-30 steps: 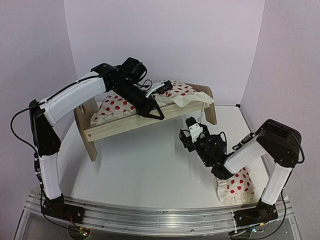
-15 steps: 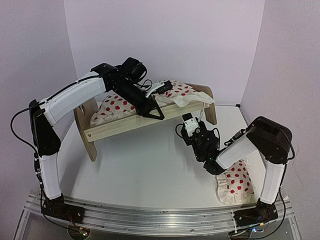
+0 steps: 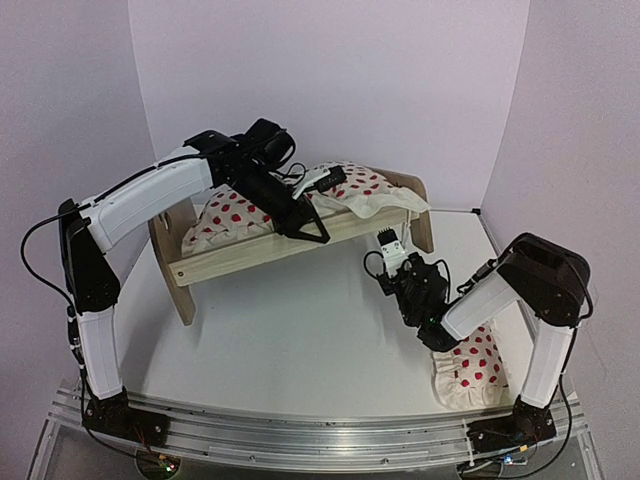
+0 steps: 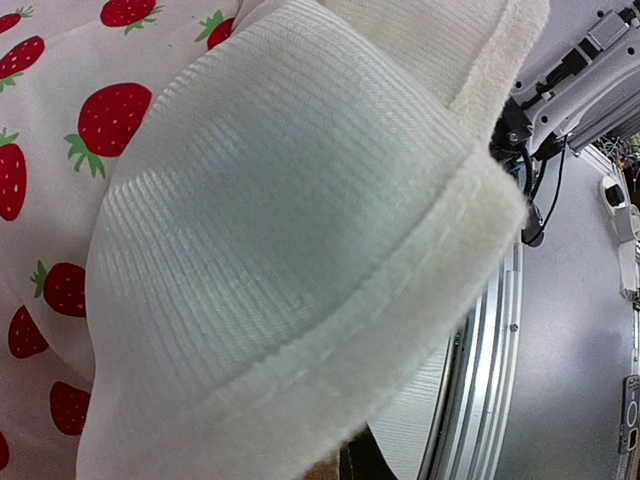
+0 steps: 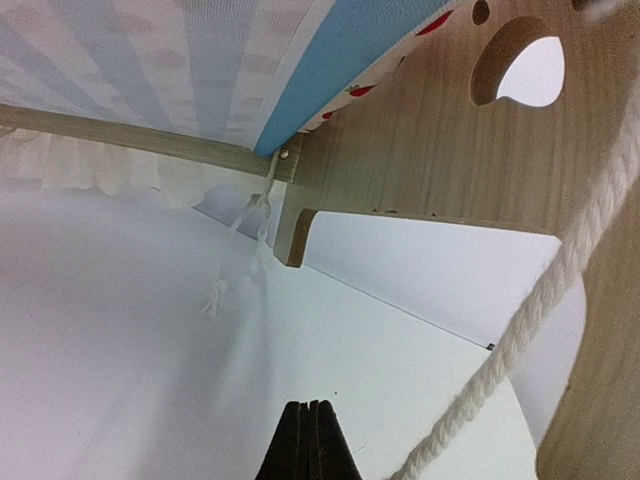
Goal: Set up the pet bed
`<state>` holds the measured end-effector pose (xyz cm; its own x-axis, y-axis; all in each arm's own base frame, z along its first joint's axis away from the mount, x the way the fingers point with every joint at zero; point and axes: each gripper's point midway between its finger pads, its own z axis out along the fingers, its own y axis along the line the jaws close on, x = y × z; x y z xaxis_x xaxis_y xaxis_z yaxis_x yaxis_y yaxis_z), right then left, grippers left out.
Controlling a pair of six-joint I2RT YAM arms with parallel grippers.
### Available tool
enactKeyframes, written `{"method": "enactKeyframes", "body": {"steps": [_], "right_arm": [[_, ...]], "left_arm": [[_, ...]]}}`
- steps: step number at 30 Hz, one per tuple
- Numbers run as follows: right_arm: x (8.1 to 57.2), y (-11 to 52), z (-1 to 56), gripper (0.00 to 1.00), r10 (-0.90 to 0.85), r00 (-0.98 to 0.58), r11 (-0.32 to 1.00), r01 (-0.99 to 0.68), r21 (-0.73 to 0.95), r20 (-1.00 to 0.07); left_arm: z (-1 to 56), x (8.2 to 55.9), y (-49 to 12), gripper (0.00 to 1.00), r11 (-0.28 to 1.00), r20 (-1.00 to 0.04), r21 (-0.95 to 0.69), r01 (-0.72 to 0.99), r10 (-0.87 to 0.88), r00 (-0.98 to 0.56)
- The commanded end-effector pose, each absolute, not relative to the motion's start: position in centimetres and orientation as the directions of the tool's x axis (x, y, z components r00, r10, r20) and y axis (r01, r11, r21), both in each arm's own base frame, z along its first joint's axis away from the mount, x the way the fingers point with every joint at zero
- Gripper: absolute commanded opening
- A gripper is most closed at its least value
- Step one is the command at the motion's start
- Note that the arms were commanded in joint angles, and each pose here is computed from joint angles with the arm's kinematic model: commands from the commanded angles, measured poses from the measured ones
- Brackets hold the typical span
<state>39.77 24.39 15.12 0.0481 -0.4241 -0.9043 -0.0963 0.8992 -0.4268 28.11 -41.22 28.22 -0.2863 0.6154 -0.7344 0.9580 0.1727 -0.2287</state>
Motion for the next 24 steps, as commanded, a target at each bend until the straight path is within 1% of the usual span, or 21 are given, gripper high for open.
{"method": "enactKeyframes", "body": {"steps": [1, 3, 6, 7, 8, 10, 13, 20, 24], "right_arm": [[37.3, 24.8, 18.6, 0.00, -0.269, 0.124, 0.951, -0.125, -0.284, -0.955], [36.0, 25.1, 18.0, 0.00, -0.241, 0.098, 0.950, -0.178, -0.255, -0.966], [33.4, 26.7, 15.4, 0.00, -0.251, -0.013, 0.921, -0.311, -0.235, -0.968], [32.6, 26.9, 14.0, 0.00, -0.268, -0.071, 0.910, -0.345, -0.228, -0.961], [31.5, 27.1, 13.1, 0.00, -0.265, -0.105, 0.899, -0.386, -0.207, -0.958], [29.8, 27.2, 12.3, 0.00, -0.192, -0.157, 0.893, -0.437, -0.106, -0.969], [28.5, 26.7, 10.7, 0.00, -0.161, -0.228, 0.890, -0.454, -0.042, -0.960], [27.1, 26.1, 9.7, 0.00, -0.119, -0.281, 0.875, -0.483, 0.033, -0.952], [26.0, 25.8, 8.8, 0.00, -0.137, -0.334, 0.862, -0.505, 0.054, -0.933]], "left_arm": [[40.2, 28.4, -41.3, 0.00, 0.093, -0.934, 0.069, 0.993, 0.355, 0.031], [39.4, 28.7, -41.3, 0.00, 0.091, -0.931, 0.066, 0.994, 0.363, 0.029], [38.1, 29.2, -41.4, 0.00, 0.090, -0.924, 0.074, 0.993, 0.381, 0.034], [37.6, 29.5, -41.4, 0.00, 0.095, -0.921, 0.078, 0.992, 0.388, 0.035], [36.9, 29.8, -41.4, 0.00, 0.097, -0.917, 0.080, 0.992, 0.397, 0.035], [35.5, 30.5, -41.1, 0.00, 0.101, -0.908, 0.081, 0.992, 0.418, 0.031], [33.7, 31.3, -40.9, 0.00, 0.114, -0.896, 0.072, 0.991, 0.444, 0.014], [31.8, 31.7, -41.2, 0.00, 0.108, -0.886, 0.075, 0.991, 0.463, 0.017], [29.4, 31.7, -40.9, 0.00, 0.103, -0.866, 0.071, 0.992, 0.501, 0.010]]}}
